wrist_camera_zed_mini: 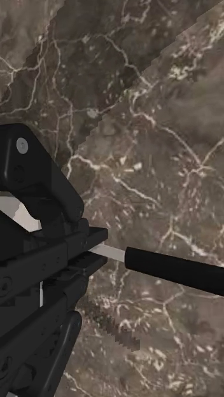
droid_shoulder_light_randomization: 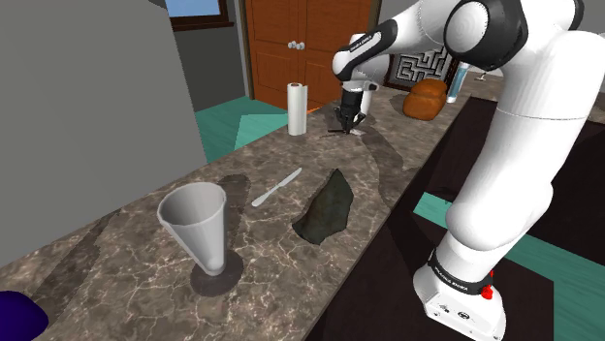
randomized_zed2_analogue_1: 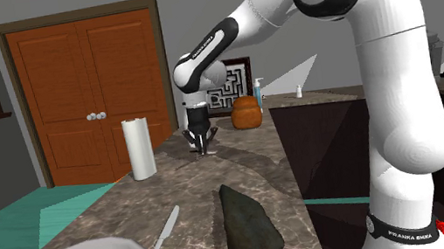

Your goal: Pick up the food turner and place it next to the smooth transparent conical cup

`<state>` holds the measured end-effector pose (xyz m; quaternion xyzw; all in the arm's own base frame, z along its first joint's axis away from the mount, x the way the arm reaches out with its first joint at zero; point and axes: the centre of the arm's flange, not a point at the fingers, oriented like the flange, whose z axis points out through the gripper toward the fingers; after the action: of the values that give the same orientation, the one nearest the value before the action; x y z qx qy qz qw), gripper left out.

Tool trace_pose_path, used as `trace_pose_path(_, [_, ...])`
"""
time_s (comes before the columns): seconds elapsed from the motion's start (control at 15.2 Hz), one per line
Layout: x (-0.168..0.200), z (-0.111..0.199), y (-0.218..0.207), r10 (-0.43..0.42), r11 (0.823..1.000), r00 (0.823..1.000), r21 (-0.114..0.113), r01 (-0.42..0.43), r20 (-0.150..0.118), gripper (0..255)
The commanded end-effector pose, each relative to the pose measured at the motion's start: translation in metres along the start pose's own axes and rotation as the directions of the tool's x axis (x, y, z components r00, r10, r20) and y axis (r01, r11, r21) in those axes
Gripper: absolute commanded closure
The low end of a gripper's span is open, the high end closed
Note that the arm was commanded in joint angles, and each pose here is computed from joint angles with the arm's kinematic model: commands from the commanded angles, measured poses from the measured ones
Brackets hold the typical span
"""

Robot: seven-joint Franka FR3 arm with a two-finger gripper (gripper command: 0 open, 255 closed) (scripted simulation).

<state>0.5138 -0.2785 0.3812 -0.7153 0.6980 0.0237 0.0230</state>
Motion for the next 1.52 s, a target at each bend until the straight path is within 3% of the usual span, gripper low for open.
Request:
trace_pose_path(0.0, [-0.001,-0.01,0.0,0.0,1.0,1.0,0.0,0.0,0.0,255])
trace_pose_path(1.45, [-0.009,-0.126,0.0,0.0,1.0,1.0,0.0,0.0,0.0,255])
